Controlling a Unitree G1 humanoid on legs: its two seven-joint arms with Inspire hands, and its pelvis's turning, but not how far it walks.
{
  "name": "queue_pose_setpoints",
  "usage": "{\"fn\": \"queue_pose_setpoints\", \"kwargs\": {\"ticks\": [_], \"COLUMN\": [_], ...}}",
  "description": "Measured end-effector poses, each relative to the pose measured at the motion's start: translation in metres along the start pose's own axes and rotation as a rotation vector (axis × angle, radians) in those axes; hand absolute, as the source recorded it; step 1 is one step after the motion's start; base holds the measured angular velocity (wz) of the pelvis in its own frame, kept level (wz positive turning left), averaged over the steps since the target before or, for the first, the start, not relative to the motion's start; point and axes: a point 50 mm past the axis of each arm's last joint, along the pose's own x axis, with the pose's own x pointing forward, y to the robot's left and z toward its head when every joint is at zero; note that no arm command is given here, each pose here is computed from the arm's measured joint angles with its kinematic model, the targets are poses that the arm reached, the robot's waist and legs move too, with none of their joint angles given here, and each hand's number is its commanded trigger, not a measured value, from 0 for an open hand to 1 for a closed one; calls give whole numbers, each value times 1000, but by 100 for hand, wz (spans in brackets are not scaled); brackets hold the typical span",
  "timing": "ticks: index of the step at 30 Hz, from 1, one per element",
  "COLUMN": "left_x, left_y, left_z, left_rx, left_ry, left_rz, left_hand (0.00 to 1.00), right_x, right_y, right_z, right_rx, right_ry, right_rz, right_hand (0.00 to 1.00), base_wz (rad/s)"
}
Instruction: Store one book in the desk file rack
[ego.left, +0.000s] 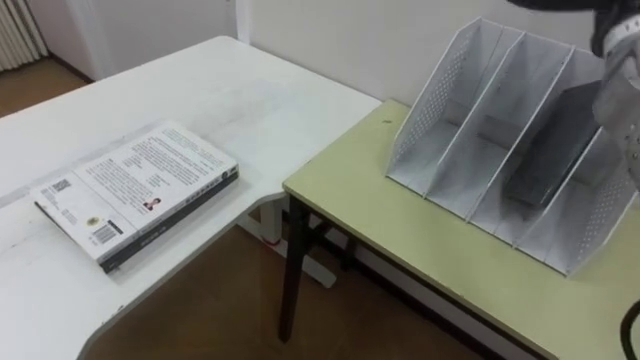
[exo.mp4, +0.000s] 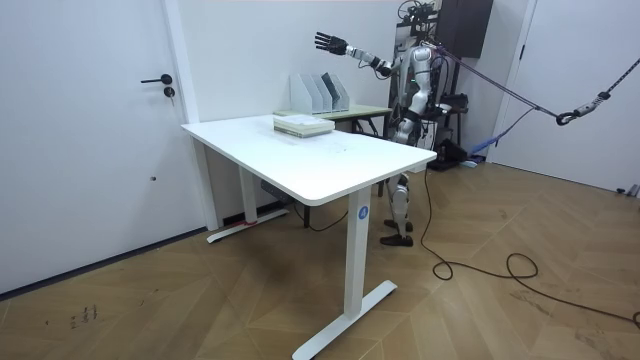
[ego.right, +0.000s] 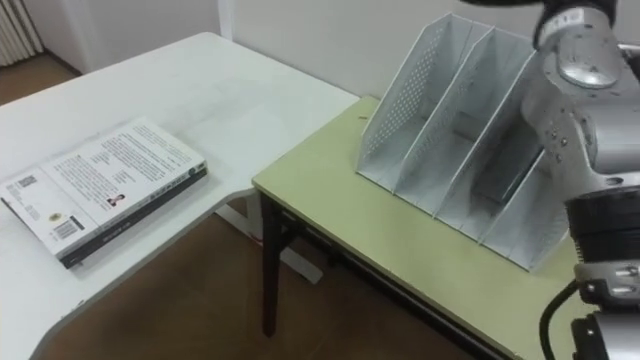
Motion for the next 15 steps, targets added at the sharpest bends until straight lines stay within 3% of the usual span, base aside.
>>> {"fn": "queue_pose_setpoints", "kwargs": {"ticks": [8, 15], "left_x": [0, 2], "left_y": [2, 0], "left_z": [6, 11], "left_rx": [10, 50], "left_ry": [-9, 1], "left_rz": [-30, -44], "left_hand": [0, 0], "right_x": [-49, -93], "right_y": [49, 74], "right_z": [-20, -71], "right_rx": [10, -117], "right_ry": [7, 181], "right_rz": [557, 874], "right_hand": [0, 0], "base_wz": [0, -2]}}
